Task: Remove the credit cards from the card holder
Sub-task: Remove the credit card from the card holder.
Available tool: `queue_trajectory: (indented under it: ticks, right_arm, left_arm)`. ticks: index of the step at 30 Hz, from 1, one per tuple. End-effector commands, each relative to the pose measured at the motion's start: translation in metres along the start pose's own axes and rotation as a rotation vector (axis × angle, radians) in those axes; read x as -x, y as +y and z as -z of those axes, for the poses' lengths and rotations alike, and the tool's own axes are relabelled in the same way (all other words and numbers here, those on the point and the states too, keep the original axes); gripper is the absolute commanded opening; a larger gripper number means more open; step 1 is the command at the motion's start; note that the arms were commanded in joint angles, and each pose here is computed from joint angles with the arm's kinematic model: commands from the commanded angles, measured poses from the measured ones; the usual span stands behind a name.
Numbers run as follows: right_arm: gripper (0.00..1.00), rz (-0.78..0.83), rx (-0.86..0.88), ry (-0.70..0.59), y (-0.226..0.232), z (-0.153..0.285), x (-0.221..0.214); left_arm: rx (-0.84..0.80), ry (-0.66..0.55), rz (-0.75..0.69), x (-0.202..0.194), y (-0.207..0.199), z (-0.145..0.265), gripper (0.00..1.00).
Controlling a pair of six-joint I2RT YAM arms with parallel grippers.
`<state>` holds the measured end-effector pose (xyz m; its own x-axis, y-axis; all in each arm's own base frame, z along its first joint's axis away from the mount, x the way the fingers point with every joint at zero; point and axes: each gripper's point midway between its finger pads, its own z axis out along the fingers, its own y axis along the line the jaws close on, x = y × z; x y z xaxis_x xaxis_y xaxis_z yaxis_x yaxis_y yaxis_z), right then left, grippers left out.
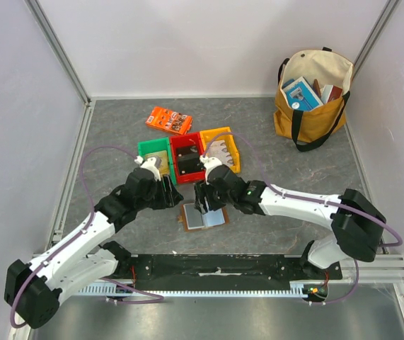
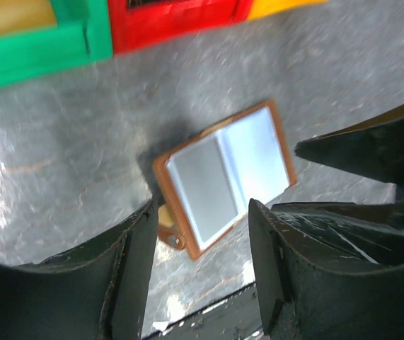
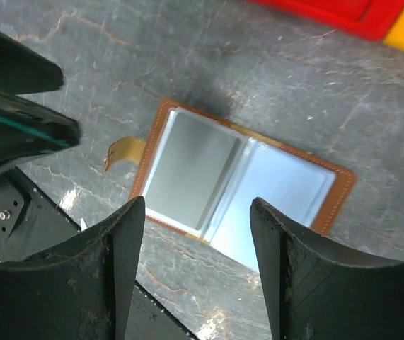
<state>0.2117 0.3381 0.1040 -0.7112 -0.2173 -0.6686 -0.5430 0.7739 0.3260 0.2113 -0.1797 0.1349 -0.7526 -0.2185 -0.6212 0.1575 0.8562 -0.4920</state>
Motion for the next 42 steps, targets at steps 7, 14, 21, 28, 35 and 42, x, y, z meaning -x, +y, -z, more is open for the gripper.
queue_trajectory:
  ticks: [7,14,21,28,35,42]
  right_arm:
    - [0.79,0.097,-0.017,0.014,0.026,-0.021,-0.025]
    - [0.84,0.157,-0.066,0.047,0.032,-0.035,-0.043]
    - [0.85,0.18,-0.089,0.051,0.038,-0.042,-0.049]
    - [0.86,0.199,-0.135,0.063,0.033,-0.049,-0.055]
    - [0.86,0.219,-0.176,0.074,0.029,-0.054,-0.059]
    - [0.84,0.235,-0.212,0.062,0.026,-0.046,-0.052]
  left_arm:
    - [0.031,0.173,0.154,-0.065,0.025,-0.024,0.6]
    - [0.014,0.191,0.193,-0.081,0.029,-0.033,0.56]
    - [-0.008,0.205,0.225,-0.091,0.03,-0.041,0.47]
    - [-0.014,0.213,0.235,-0.095,0.031,-0.045,0.33]
    - [-0.02,0.217,0.242,-0.098,0.031,-0.046,0.13]
    - [-0.009,0.215,0.239,-0.1,0.034,-0.045,0.02]
